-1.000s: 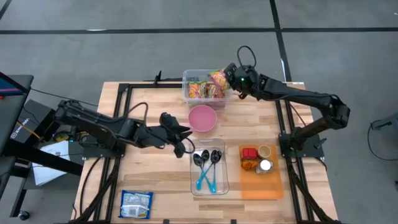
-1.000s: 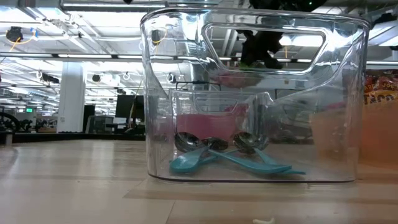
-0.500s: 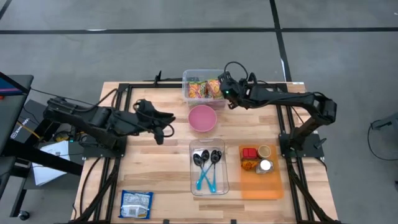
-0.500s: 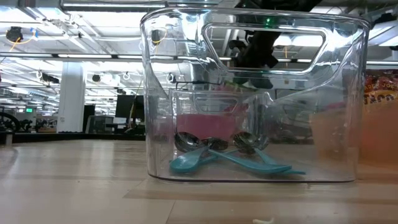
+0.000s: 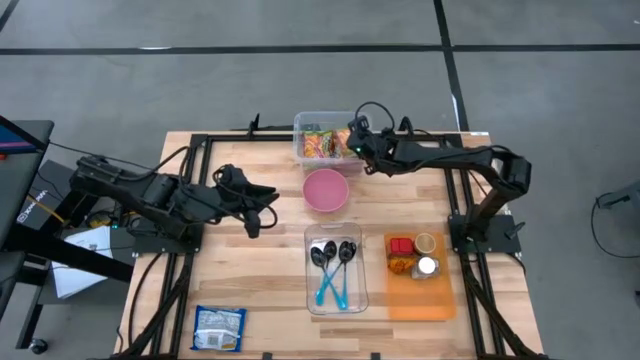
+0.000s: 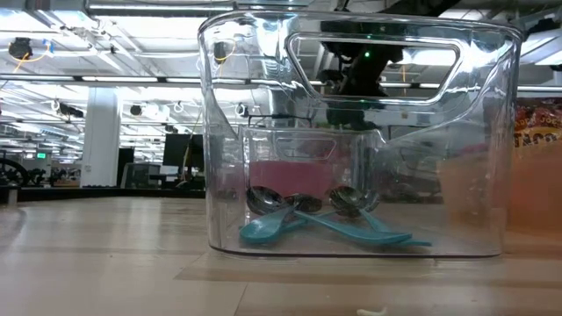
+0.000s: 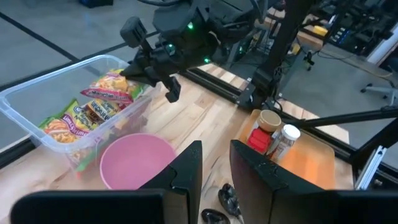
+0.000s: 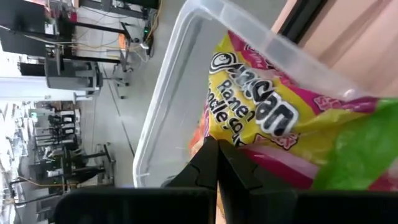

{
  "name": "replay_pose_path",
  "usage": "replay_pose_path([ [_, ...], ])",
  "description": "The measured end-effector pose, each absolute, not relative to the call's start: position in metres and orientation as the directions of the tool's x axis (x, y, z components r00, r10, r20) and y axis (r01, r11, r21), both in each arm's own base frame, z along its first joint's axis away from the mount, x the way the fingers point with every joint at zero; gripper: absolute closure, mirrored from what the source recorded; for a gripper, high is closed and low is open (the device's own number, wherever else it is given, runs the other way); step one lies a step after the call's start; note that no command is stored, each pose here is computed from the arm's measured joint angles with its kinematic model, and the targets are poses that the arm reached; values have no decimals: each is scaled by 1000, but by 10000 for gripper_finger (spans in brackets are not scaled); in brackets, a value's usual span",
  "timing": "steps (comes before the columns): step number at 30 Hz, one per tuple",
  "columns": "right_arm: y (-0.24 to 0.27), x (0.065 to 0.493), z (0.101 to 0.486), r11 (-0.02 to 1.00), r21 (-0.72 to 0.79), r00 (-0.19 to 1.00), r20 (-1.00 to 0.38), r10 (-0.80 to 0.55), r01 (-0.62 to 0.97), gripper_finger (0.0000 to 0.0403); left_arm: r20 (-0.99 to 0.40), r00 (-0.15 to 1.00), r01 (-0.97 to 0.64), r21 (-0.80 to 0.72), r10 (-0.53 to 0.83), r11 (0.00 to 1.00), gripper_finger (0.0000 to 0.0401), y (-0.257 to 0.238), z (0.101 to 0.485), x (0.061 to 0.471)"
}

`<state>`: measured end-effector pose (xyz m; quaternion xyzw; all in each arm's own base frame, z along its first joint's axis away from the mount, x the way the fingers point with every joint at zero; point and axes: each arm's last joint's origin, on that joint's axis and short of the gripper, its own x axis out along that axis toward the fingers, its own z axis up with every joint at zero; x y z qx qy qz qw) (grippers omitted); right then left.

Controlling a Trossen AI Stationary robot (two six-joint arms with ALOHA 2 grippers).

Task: Pick & Place Food Item
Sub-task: Put the green noodle pack into the top transparent bin, then put the blue noodle pack into the top transparent bin

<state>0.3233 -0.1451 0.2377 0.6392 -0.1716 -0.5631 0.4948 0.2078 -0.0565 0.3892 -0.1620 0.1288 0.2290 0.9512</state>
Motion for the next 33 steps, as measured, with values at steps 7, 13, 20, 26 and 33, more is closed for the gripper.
replay_pose_path([
  [7, -149, 334, 231, -414, 865, 308, -491, -815, 283, 403, -321, 861, -479, -253, 394, 841, 325, -57, 389, 208],
  [13, -152, 336, 237, -325, 893, 277, -412, -868, 313, 384, -321, 861, -480, -256, 394, 839, 325, -57, 389, 208],
  [20, -153, 335, 239, -313, 897, 263, -398, -879, 311, 319, -321, 861, -480, -261, 394, 837, 325, -57, 389, 208],
  [26, -145, 335, 248, -269, 910, 219, -345, -913, 315, 291, -321, 861, -483, -274, 394, 832, 325, -57, 389, 208],
  [33, -123, 323, 288, -37, 797, 309, -276, -910, 602, 287, -397, 866, -419, -239, 306, 876, 325, -58, 383, 206],
])
